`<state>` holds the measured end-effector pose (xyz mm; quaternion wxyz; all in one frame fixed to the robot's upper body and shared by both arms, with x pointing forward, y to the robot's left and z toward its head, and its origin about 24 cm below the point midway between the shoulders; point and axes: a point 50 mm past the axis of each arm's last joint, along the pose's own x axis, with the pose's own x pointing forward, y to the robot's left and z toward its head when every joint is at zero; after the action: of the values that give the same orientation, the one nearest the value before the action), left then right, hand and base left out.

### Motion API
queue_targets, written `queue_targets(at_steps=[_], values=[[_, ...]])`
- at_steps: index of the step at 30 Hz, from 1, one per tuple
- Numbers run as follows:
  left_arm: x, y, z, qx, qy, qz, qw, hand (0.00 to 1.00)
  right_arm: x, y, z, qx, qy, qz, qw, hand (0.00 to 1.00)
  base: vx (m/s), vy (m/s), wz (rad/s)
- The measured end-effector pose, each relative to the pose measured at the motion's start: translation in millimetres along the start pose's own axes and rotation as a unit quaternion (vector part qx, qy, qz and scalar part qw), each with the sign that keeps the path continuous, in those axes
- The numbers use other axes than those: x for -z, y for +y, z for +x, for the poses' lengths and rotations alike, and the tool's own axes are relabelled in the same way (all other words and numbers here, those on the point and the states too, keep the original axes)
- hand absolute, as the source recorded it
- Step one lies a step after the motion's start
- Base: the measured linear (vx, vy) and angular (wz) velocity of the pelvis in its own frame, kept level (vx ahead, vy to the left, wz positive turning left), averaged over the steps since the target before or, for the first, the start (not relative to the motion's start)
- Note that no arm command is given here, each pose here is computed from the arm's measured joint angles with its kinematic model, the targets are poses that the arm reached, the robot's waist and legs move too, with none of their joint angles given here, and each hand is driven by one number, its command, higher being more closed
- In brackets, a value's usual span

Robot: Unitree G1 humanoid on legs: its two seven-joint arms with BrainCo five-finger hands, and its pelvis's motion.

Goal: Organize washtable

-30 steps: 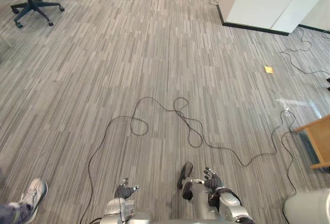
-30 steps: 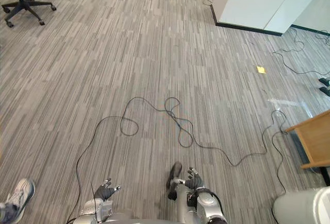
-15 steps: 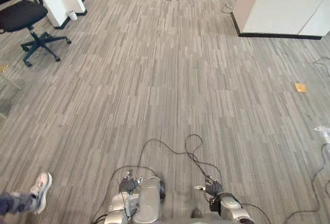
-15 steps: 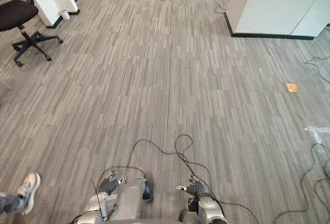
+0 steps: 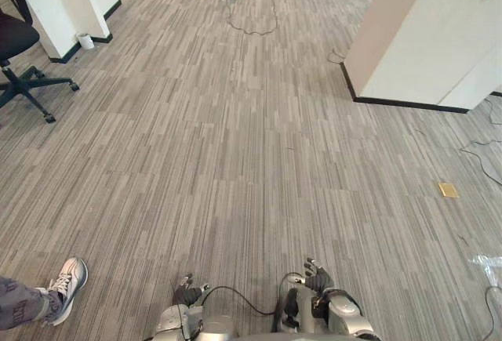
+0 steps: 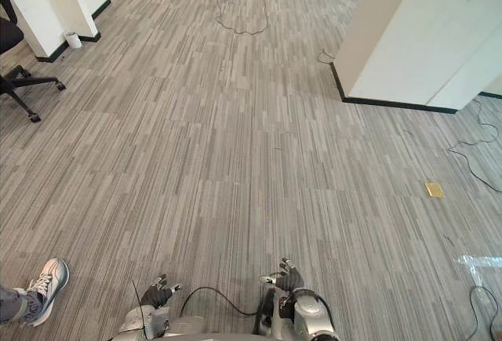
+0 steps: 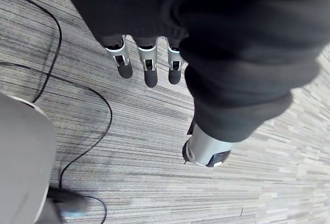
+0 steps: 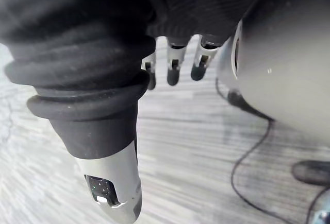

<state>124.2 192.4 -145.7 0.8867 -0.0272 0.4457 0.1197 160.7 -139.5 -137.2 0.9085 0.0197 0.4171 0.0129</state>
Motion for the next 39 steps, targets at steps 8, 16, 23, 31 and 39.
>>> queue_targets(at_steps=[8, 16, 23, 31, 39], values=[[11, -13, -5, -0.009, 0.012, -0.069, 0.997, 0.0, -3, -1, -2, 0.002, -0.002, 0.0, 1.0, 0.0, 0.72, -0.086, 0.31], [-12, -3, -2, -0.008, -0.039, -0.065, 0.997, 0.0, 10, 5, 0, -0.001, 0.032, 0.01, 0.999, 0.0, 0.6, 0.074, -0.35], [-16, 7, 0, -0.02, -0.042, -0.074, 0.996, 0.0, 27, 11, -6, -0.004, 0.056, 0.029, 0.998, 0.0, 0.62, 0.258, -0.28], [4, 12, -1, -0.032, 0.007, -0.061, 0.998, 0.0, 4, 13, 0, -0.022, 0.011, 0.009, 1.0, 0.0, 0.49, 0.136, -0.11], [16, 1, -5, -0.026, 0.023, -0.067, 0.997, 0.0, 2, 5, -1, -0.01, 0.002, 0.018, 1.0, 0.0, 0.61, -0.107, 0.58]])
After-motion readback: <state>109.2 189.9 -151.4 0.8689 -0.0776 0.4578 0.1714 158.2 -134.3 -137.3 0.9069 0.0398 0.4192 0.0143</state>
